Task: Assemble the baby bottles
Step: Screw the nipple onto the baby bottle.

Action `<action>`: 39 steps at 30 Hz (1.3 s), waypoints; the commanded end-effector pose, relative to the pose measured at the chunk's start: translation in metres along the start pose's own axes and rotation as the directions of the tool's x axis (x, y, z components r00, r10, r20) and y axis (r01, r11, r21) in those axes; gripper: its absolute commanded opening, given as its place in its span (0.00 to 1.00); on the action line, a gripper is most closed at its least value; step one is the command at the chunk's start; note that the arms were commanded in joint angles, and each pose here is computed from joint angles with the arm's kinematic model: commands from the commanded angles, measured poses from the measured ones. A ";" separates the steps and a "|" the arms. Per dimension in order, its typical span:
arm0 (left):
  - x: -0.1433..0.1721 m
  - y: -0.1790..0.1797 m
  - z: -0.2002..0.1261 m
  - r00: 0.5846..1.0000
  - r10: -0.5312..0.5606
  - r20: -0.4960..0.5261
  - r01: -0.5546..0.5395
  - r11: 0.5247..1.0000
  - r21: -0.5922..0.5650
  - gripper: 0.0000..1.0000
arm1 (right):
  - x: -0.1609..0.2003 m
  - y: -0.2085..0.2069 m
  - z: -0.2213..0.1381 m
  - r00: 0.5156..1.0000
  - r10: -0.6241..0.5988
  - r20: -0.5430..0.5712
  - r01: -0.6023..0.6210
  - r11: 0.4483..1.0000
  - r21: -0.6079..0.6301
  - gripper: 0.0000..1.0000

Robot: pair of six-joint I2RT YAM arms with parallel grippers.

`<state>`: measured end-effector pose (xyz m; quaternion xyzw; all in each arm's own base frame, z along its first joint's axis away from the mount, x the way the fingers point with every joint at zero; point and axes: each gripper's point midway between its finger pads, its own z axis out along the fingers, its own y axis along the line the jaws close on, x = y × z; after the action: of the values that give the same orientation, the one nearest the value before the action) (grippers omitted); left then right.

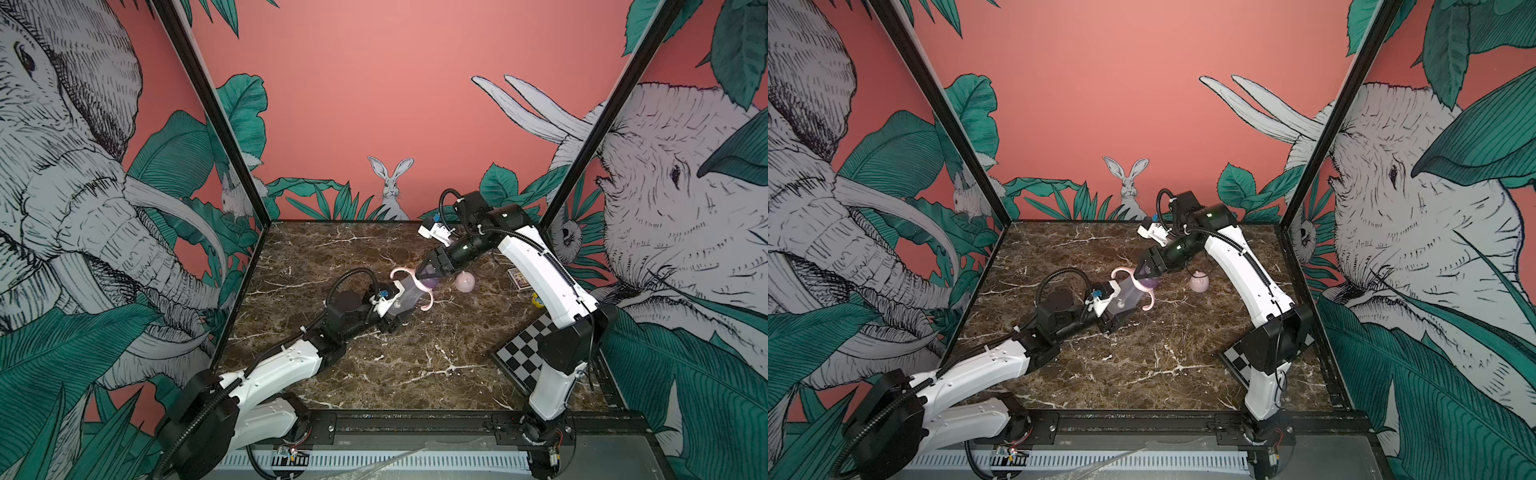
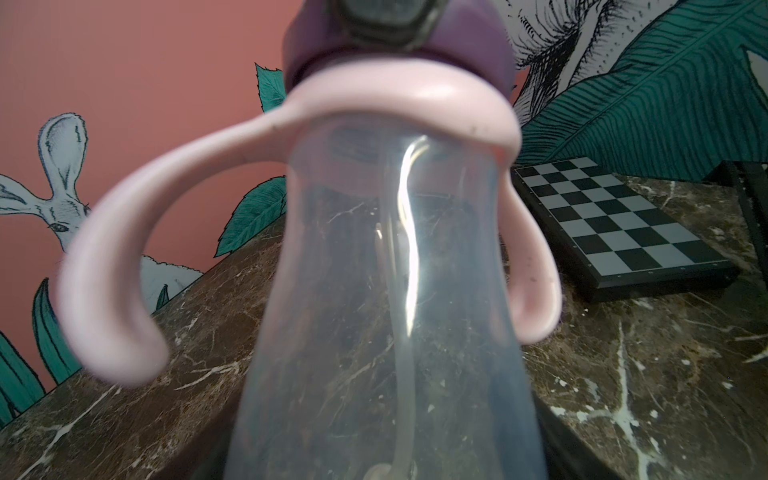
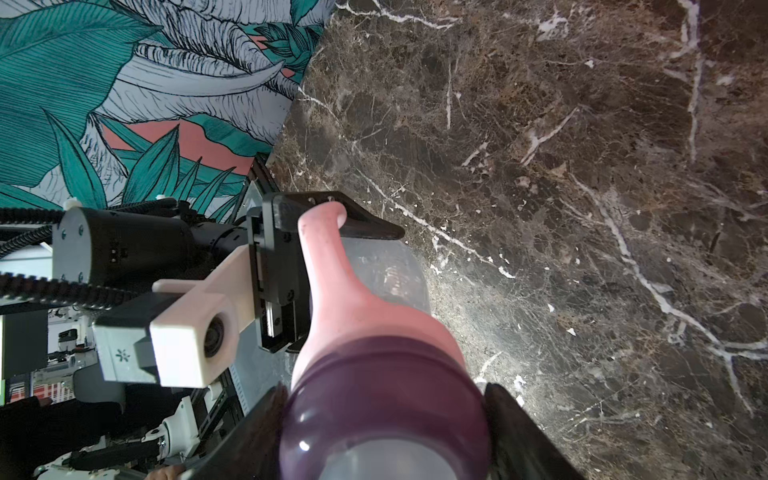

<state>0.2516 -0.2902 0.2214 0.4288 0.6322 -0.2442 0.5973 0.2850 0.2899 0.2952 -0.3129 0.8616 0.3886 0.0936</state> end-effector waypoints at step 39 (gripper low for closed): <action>-0.015 -0.024 0.010 0.955 0.298 -0.005 -0.296 0.947 -0.123 0.42 | -0.045 0.044 -0.006 0.910 0.375 0.176 -0.300 0.889 -0.346 0.91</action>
<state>0.2766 -0.2714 0.2204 0.3990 0.6332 -0.0216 0.6629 0.3274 0.3102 0.2927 -0.0104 0.8590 0.5076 0.0659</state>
